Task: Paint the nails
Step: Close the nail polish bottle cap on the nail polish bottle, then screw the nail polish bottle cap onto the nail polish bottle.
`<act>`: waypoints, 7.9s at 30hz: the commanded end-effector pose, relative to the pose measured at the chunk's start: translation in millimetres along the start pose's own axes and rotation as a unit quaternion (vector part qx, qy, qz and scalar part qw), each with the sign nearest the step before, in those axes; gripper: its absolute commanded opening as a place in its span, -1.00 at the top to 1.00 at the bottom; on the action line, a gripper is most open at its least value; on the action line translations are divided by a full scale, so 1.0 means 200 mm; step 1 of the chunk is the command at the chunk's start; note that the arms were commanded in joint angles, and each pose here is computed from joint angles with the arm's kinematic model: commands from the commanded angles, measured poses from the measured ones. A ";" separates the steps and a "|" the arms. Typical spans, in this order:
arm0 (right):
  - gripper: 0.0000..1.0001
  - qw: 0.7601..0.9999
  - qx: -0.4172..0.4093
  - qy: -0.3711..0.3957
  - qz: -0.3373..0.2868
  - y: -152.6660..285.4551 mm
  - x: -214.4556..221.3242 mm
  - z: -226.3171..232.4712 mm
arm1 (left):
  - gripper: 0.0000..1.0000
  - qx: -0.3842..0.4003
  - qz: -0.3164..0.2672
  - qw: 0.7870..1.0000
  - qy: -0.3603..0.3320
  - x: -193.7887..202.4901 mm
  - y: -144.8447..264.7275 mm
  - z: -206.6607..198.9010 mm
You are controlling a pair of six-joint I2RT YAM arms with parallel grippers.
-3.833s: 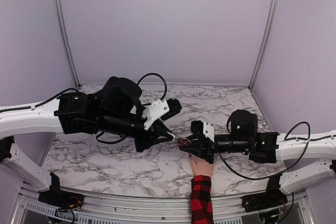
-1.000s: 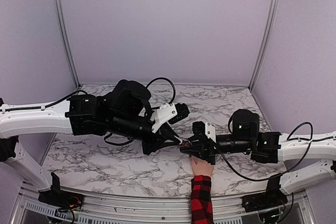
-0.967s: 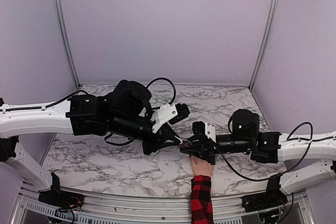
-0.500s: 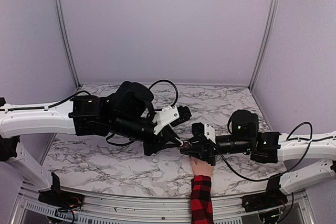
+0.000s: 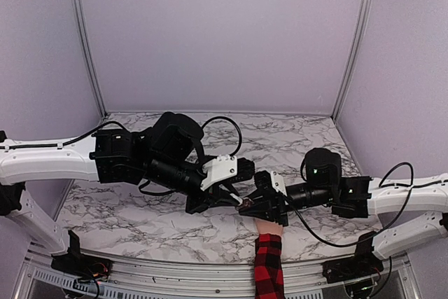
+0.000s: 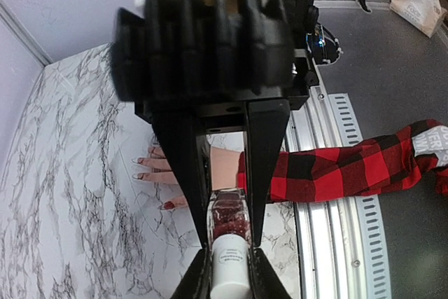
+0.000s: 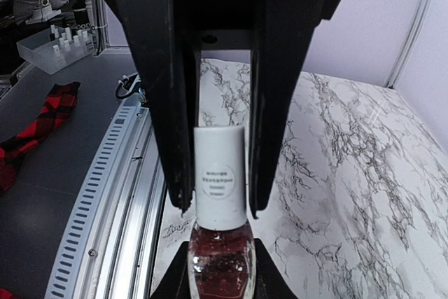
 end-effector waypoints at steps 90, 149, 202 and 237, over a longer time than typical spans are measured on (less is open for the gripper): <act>1.00 0.954 0.259 -0.048 -0.143 0.15 -0.39 -0.41 | 1.00 -0.039 -0.312 0.905 0.287 -0.22 0.04 0.40; 1.00 0.945 0.292 -0.062 -0.131 0.25 -0.36 -0.56 | 0.13 -0.159 -0.357 0.870 0.301 -0.20 0.27 0.55; 1.00 0.960 0.186 -0.012 -0.208 0.30 -0.59 -0.41 | 0.94 -0.019 -0.344 0.898 0.273 -0.26 0.02 0.38; 1.00 0.972 0.057 0.024 -0.226 0.27 -0.66 -0.26 | 0.28 0.027 -0.294 0.938 0.181 -0.14 0.06 0.29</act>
Point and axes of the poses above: each gripper's point midway between its finger pads, its own y axis back along the fingers, its own z axis along the line the jaws close on, x = y × z, the point moved 2 cm from there along y, back along the fingers, and after that the axes turned 1 degree about y, right-handed, at the moved point
